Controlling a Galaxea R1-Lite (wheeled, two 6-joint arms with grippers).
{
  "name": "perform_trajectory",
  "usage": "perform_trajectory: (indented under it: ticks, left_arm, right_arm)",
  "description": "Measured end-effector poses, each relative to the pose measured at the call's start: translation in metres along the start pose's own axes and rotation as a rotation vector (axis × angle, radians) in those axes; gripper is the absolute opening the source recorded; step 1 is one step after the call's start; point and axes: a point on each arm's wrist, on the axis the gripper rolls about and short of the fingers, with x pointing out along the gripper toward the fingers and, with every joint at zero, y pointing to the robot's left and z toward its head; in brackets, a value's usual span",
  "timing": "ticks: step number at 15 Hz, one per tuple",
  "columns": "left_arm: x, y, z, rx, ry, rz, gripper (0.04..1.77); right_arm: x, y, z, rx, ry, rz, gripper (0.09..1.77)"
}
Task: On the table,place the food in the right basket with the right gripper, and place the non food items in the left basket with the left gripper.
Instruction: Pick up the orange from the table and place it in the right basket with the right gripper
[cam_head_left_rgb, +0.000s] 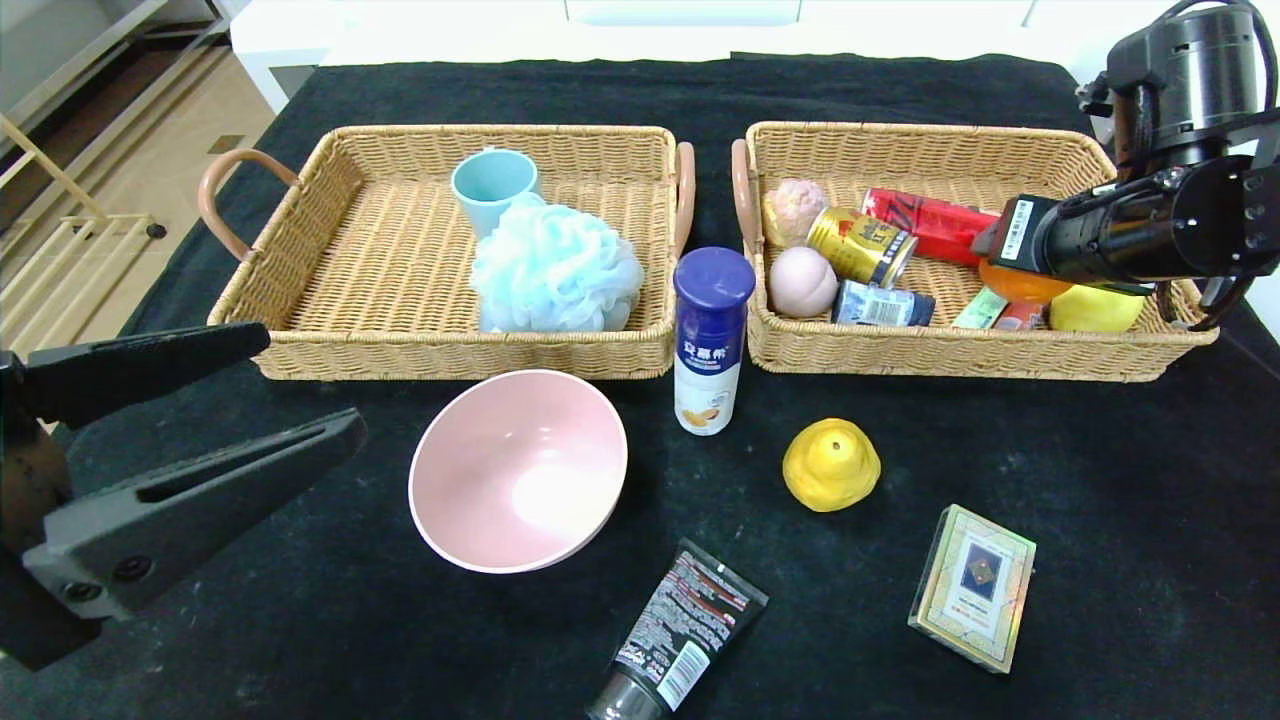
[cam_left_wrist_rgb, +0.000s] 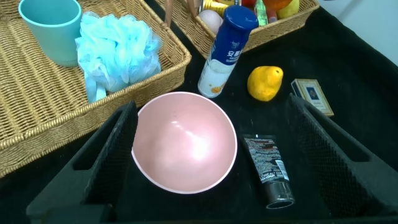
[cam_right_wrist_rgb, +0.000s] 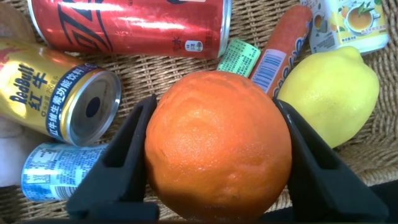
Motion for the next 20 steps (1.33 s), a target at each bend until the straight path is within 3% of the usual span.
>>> perform_trajectory:
  ticks: [6,10,20]
  left_arm:
    - [0.0,0.0,0.0,0.002,-0.001,0.0,1.72]
    - [0.0,0.0,0.0,0.002,-0.002,0.0,1.72]
    - [-0.001,0.0,0.0,0.02,-0.003,0.002,1.72]
  right_arm:
    - [-0.003,0.0,0.002,0.0,-0.008,0.002,1.52]
    - [-0.022,0.004,0.004,0.0,-0.017,0.04,1.59]
    - [-0.122,0.033,-0.059,-0.155,0.106,0.316,1.68]
